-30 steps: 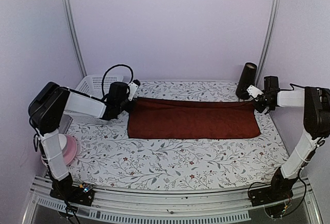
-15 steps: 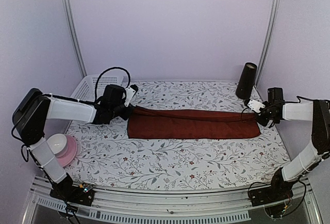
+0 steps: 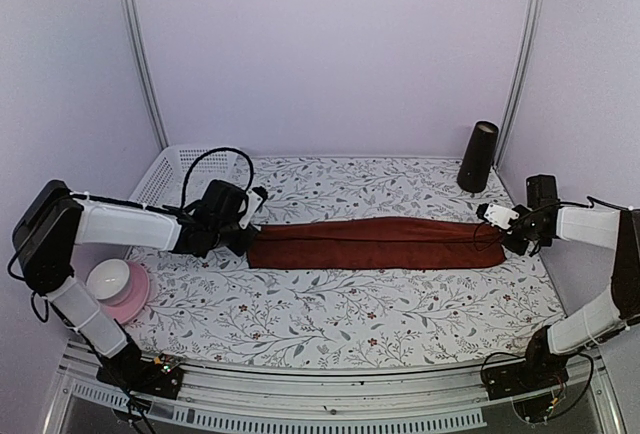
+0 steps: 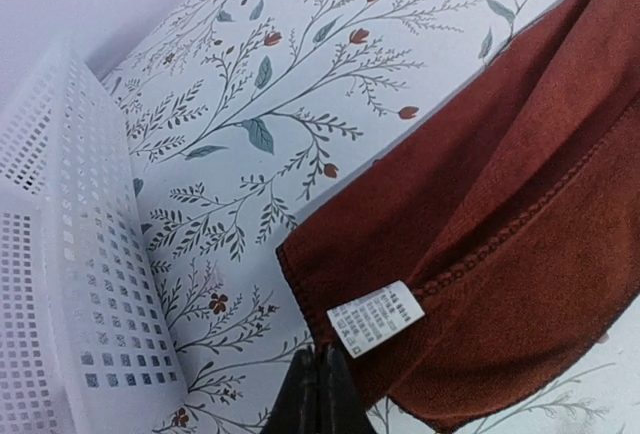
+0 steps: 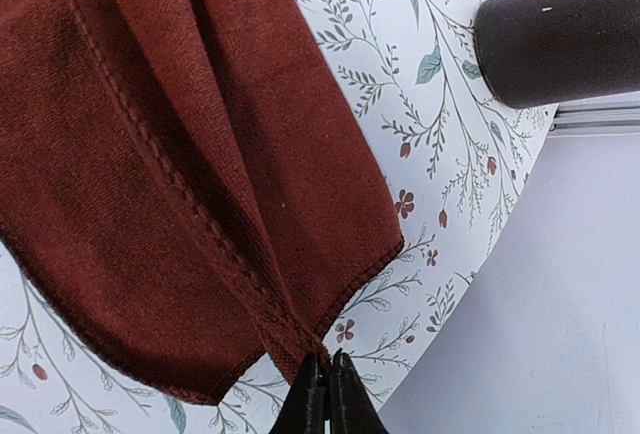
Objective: Roll the towels
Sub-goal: Fold the towel at the center of the board, then adjust the towel at the center of the board.
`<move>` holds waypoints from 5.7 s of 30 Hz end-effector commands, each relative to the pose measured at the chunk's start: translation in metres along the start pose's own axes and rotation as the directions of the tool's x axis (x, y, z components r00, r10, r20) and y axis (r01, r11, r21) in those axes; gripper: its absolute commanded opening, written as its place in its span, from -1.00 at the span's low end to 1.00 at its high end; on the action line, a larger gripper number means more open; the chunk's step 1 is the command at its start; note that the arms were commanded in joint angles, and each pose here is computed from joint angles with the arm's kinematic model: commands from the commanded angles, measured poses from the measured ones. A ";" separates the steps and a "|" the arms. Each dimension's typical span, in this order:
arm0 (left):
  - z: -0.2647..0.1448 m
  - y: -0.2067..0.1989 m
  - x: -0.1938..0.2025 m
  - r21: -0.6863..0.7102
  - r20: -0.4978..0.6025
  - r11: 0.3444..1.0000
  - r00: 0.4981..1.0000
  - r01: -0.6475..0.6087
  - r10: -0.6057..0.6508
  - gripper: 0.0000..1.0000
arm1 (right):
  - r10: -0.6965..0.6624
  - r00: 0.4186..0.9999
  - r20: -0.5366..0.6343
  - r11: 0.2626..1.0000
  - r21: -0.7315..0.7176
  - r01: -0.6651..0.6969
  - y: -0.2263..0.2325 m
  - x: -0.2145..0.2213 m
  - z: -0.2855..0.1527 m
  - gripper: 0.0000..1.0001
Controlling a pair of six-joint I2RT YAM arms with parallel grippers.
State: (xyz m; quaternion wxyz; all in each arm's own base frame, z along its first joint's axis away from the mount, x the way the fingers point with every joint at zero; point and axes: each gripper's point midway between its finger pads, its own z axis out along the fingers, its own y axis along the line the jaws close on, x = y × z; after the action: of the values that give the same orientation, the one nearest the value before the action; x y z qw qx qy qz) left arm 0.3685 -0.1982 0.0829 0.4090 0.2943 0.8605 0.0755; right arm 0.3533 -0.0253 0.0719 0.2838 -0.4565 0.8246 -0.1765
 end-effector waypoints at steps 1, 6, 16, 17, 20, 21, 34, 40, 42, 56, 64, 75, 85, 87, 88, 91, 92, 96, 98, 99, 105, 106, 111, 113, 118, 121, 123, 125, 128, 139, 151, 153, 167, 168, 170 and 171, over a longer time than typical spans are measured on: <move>-0.015 0.003 0.004 -0.009 0.009 0.999 0.999 0.035 -0.035 -1.00 | -0.009 1.000 0.028 0.999 -0.044 0.010 0.008 0.000 -0.013 -0.95; -0.019 -0.008 0.019 0.013 -0.009 0.999 1.000 0.030 -0.030 -1.00 | -0.025 1.000 0.013 0.997 -0.076 0.026 0.021 0.011 -0.011 -0.95; -0.025 -0.006 0.030 -0.007 -0.013 0.998 0.998 0.068 -0.068 -1.00 | -0.029 1.000 0.011 0.992 -0.120 0.031 0.031 0.020 -0.013 -0.95; -0.025 -0.005 0.029 -0.011 -0.009 0.997 0.997 0.072 -0.072 -1.00 | -0.019 1.000 0.021 0.993 -0.120 0.022 0.029 0.018 -0.014 -0.95; -0.024 -0.008 0.032 0.001 -0.012 0.997 0.997 0.072 -0.072 -1.00 | -0.022 0.999 0.035 0.989 -0.145 0.027 0.034 0.018 -0.017 -0.95; -0.023 -0.010 0.034 0.006 -0.016 0.997 0.997 0.071 -0.071 -1.00 | -0.027 0.999 0.038 0.988 -0.153 0.033 0.037 0.018 -0.017 -0.95; -0.007 -0.030 0.045 0.054 -0.100 0.998 0.995 0.009 -0.004 -1.00 | -0.056 0.998 -0.032 0.981 -0.185 0.049 0.049 0.036 -0.002 -0.95; -0.008 -0.036 0.042 0.069 -0.111 0.998 0.994 -0.001 0.009 -0.90 | -0.092 0.995 -0.045 0.981 -0.176 0.083 0.051 0.040 -0.006 -0.95; -0.010 -0.036 0.039 0.069 -0.113 0.998 0.994 -0.006 0.014 -0.84 | -0.111 0.993 -0.042 0.980 -0.174 0.102 0.052 0.041 -0.009 -0.93; -0.016 -0.035 0.041 0.071 -0.144 0.997 0.989 -0.029 0.039 -1.00 | -0.156 0.985 -0.075 0.980 -0.137 0.145 0.046 0.047 -0.011 -0.95; -0.016 -0.040 0.047 0.094 -0.162 0.995 0.986 -0.026 0.041 -1.00 | -0.159 0.985 -0.071 0.982 -0.115 0.150 0.041 0.046 -0.013 -0.95; -0.023 -0.049 0.049 0.154 -0.174 0.988 0.984 -0.015 0.042 -0.74 | -0.200 0.973 -0.119 0.978 -0.080 0.191 0.031 0.052 -0.015 -0.95; -0.057 -0.016 0.010 0.116 -0.011 0.989 0.996 0.088 -0.088 0.61 | -0.266 0.961 -0.076 0.951 -0.185 0.248 0.038 0.044 -0.039 0.04; -0.057 -0.002 0.004 0.095 0.011 0.987 0.991 0.132 -0.133 0.64 | -0.278 0.958 -0.068 0.940 -0.225 0.256 0.046 0.045 -0.042 0.26; -0.055 0.005 0.002 0.079 0.019 0.985 0.988 0.151 -0.153 0.64 | -0.281 0.958 -0.064 0.936 -0.238 0.259 0.048 0.045 -0.043 0.34; -0.043 0.019 -0.006 0.055 0.029 0.981 0.981 0.188 -0.190 0.63 | -0.232 0.973 -0.012 0.947 -0.229 0.223 0.039 0.029 -0.045 0.36; -0.036 0.021 -0.007 0.055 0.016 0.980 0.981 0.190 -0.191 0.61 | -0.189 0.982 0.020 0.954 -0.232 0.188 0.033 0.019 -0.047 0.37; 0.002 0.021 -0.013 0.091 -0.047 0.976 0.980 0.198 -0.195 0.56 | 0.057 0.996 0.068 0.946 -0.321 -0.032 0.010 -0.016 -0.044 0.37; 0.017 0.017 -0.013 0.140 -0.080 0.965 0.974 0.220 -0.210 0.53 | 0.203 0.979 0.011 0.900 -0.395 -0.182 0.005 -0.024 -0.030 0.36; 0.023 0.017 -0.013 0.158 -0.090 0.960 0.971 0.232 -0.219 0.52 | 0.249 0.968 -0.014 0.879 -0.416 -0.232 0.002 -0.026 -0.025 0.34; 0.042 0.016 -0.006 0.226 -0.138 0.929 0.953 0.295 -0.269 0.39 | 0.429 0.888 -0.168 0.774 -0.438 -0.457 -0.001 -0.024 0.012 0.26; 0.043 0.016 -0.003 0.235 -0.144 0.923 0.950 0.304 -0.276 0.36 | 0.439 0.881 -0.176 0.769 -0.433 -0.470 -0.003 -0.023 0.017 0.26; 0.050 0.018 0.007 0.276 -0.167 0.895 0.934 0.351 -0.315 0.20 | 0.498 0.841 -0.212 0.735 -0.411 -0.539 -0.003 -0.018 0.036 0.24; 0.055 0.017 0.013 0.291 -0.186 0.881 0.925 0.373 -0.331 0.10 | 0.517 0.827 -0.220 0.725 -0.400 -0.560 -0.004 -0.016 0.042 0.24; 0.064 0.012 0.021 0.330 -0.225 0.849 0.908 0.413 -0.354 -0.04 | 0.541 0.806 -0.243 0.727 -0.346 -0.592 -0.009 -0.006 0.049 0.22; 0.069 0.012 0.028 0.317 -0.244 0.850 0.902 0.420 -0.355 -0.09 | 0.552 0.804 -0.224 0.730 -0.336 -0.595 -0.014 -0.005 0.046 0.21; 0.071 0.013 0.030 0.317 -0.251 0.842 0.895 0.436 -0.369 -0.12 | 0.556 0.805 -0.206 0.738 -0.322 -0.593 -0.021 -0.006 0.044 0.19; 0.072 0.012 0.029 0.318 -0.250 0.840 0.893 0.440 -0.374 -0.14 | 0.558 0.803 -0.210 0.736 -0.322 -0.596 -0.015 -0.003 0.042 0.18; 0.077 0.009 0.030 0.328 -0.264 0.833 0.890 0.446 -0.373 -0.26 | 0.563 0.801 -0.202 0.736 -0.318 -0.598 -0.016 -0.004 0.039 0.15; 0.081 -0.002 0.031 0.370 -0.270 0.805 0.883 0.463 -0.384 -0.77 | 0.665 0.714 -0.217 0.685 -0.202 -0.700 -0.035 0.007 0.046 0.19; 0.082 -0.013 0.040 0.385 -0.277 0.798 0.883 0.464 -0.380 -1.00 | 0.742 0.633 -0.219 0.608 -0.177 -0.774 -0.041 0.004 0.051 0.14; 0.081 -0.009 0.040 0.367 -0.266 0.807 0.884 0.462 -0.386 -1.00 | 0.746 0.622 -0.237 0.591 -0.196 -0.783 -0.036 0.003 0.054 0.10; 0.065 0.029 0.021 0.160 -0.152 0.869 0.882 0.468 -0.447 -1.00 | 0.777 0.578 -0.250 0.523 -0.253 -0.814 -0.021 -0.004 0.065 0.15; 0.065 0.027 0.019 0.161 -0.150 0.874 0.886 0.459 -0.438 -1.00 | 0.777 0.574 -0.257 0.516 -0.261 -0.816 -0.018 -0.004 0.067 0.14; 0.066 0.023 0.016 0.161 -0.149 0.882 0.894 0.443 -0.422 -1.00 | 0.777 0.571 -0.266 0.506 -0.276 -0.817 -0.014 -0.004 0.071 0.12; 0.066 0.021 0.015 0.162 -0.150 0.885 0.897 0.436 -0.415 -1.00 | 0.776 0.569 -0.273 0.502 -0.280 -0.819 -0.013 -0.004 0.072 0.10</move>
State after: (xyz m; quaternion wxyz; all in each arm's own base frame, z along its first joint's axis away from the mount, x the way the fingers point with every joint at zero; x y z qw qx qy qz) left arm 0.4129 -0.1728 0.0214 0.3117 0.1259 0.9361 -0.1030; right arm 0.4050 -0.0376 0.0344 0.1984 -0.0678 0.9741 0.0842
